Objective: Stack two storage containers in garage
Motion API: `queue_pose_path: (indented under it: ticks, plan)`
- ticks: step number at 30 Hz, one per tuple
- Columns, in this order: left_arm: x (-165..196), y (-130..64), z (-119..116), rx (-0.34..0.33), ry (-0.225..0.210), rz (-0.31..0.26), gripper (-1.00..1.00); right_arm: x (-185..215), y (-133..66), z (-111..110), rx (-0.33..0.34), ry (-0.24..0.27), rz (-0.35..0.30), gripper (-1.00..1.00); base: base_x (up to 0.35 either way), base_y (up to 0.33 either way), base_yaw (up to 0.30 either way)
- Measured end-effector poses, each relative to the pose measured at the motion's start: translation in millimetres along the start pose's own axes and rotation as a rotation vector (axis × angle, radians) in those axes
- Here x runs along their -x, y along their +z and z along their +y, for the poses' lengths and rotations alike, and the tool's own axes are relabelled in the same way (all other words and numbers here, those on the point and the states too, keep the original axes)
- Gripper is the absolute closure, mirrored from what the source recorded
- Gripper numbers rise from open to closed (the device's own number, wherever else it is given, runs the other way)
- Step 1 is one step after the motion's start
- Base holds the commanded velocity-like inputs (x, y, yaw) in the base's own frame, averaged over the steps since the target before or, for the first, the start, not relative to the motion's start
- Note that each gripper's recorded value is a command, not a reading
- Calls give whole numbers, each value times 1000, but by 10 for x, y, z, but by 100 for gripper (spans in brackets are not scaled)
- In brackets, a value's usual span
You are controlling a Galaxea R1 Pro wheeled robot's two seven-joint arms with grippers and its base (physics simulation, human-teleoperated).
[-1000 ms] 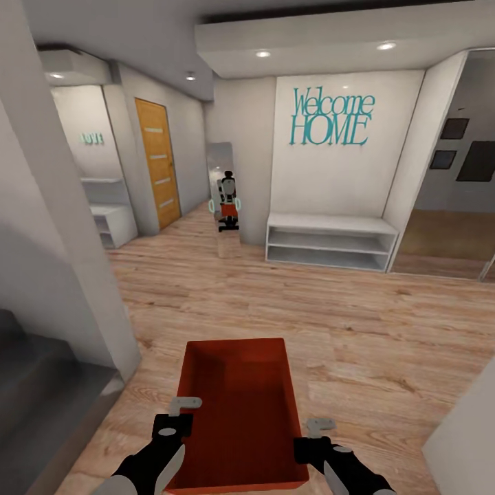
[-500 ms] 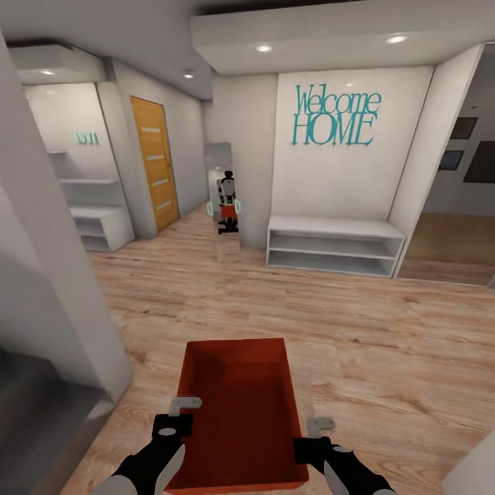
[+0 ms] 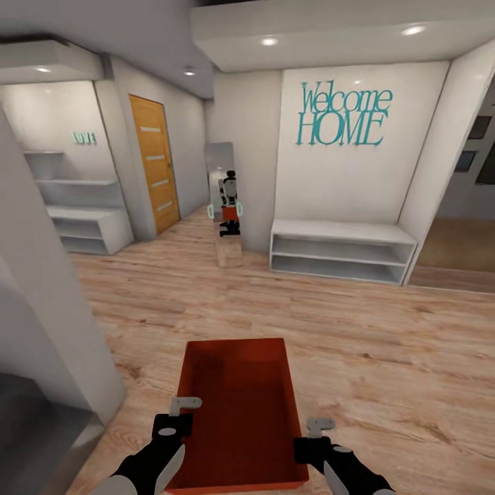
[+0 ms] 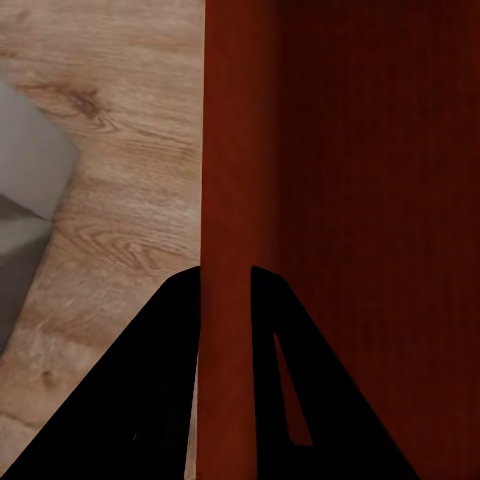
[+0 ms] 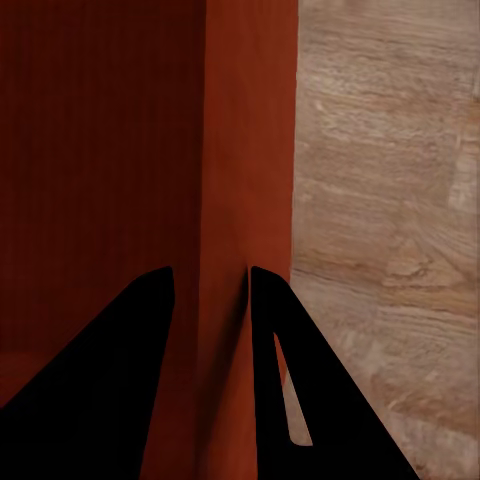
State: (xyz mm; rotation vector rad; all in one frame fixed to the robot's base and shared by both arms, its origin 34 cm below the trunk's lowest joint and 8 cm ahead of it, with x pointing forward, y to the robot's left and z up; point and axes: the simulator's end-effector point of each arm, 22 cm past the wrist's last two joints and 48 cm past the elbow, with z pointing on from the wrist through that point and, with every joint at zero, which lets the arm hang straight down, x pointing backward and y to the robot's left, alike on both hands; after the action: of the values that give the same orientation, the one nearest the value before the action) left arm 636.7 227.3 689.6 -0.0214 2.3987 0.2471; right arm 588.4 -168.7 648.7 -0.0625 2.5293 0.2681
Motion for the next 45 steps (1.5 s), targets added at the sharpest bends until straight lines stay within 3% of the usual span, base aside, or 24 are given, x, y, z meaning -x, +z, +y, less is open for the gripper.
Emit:
queue_pose_path:
  ticks: [21,45]
  plan:
    - [-1,0,1,0,0,0,100,0,0,1,0,0,0,100,341,0,280]
    - [-8,0,-2,0,2,4,100,-8,0,-1,0,1,4,100,341,-47,14]
